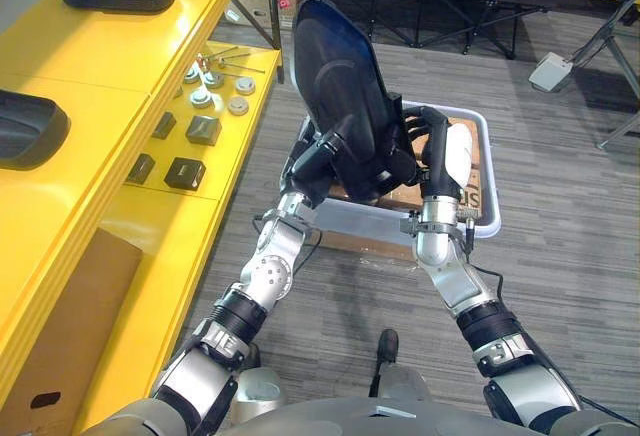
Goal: Walk over and take three plastic housings, then place them on the shelf
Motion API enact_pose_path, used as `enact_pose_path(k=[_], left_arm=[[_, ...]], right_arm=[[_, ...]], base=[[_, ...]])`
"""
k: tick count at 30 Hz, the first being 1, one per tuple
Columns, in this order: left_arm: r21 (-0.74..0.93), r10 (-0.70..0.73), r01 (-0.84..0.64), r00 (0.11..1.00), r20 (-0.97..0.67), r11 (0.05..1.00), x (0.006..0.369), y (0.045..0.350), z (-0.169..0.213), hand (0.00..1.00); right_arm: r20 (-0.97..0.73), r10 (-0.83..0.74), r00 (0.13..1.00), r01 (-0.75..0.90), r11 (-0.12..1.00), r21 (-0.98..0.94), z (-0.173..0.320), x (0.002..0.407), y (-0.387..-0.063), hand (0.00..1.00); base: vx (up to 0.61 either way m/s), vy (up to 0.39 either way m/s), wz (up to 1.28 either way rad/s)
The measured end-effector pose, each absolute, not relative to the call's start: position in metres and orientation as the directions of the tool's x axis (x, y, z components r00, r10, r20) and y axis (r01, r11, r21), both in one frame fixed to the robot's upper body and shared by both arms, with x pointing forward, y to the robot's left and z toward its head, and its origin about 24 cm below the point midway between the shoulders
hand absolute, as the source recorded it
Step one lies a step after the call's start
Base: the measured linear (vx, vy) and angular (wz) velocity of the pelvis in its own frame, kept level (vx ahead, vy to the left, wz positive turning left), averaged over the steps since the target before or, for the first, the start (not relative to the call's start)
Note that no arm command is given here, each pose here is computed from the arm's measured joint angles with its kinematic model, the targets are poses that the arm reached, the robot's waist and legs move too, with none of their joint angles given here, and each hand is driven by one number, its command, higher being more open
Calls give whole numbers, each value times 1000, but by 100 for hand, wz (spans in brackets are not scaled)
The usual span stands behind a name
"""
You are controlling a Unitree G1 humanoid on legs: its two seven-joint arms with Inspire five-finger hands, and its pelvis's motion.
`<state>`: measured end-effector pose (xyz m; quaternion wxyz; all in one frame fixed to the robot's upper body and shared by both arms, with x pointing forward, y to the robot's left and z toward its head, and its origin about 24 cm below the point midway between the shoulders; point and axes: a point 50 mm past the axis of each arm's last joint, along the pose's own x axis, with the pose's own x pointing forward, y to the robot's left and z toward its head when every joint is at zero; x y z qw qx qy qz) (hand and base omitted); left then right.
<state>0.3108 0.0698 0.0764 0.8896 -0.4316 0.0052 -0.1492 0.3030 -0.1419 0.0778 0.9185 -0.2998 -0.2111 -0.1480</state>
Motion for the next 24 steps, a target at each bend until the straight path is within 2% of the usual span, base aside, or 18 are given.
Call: enact_pose_path(k=[3,8,11,22,23,24], left_arm=[[-669,-304,303,945,119,679,311,62,81,0],[-610,-232,229,970,75,759,320,72,85,0],[-560,-268,256,961,63,788,320,68,86,0],[-536,-311,289,949,52,793,319,68,83,0],[-534,-311,292,949,55,794,319,68,83,0],[-534,-311,293,949,58,793,319,68,83,0]], right_arm=[[452,-167,877,399,776,-488,71,302,-146,0],[476,-126,870,372,801,-469,69,295,-137,0],[481,-135,866,380,802,-460,70,294,-139,0],[472,-145,870,372,820,-434,70,293,-139,0],[473,-143,869,372,821,-434,70,293,-138,100],[476,-143,868,372,821,-433,70,293,-138,100]], base=[[0,0,0],[0,0,0],[0,0,0],[0,0,0],[0,0,0],[0,0,0]])
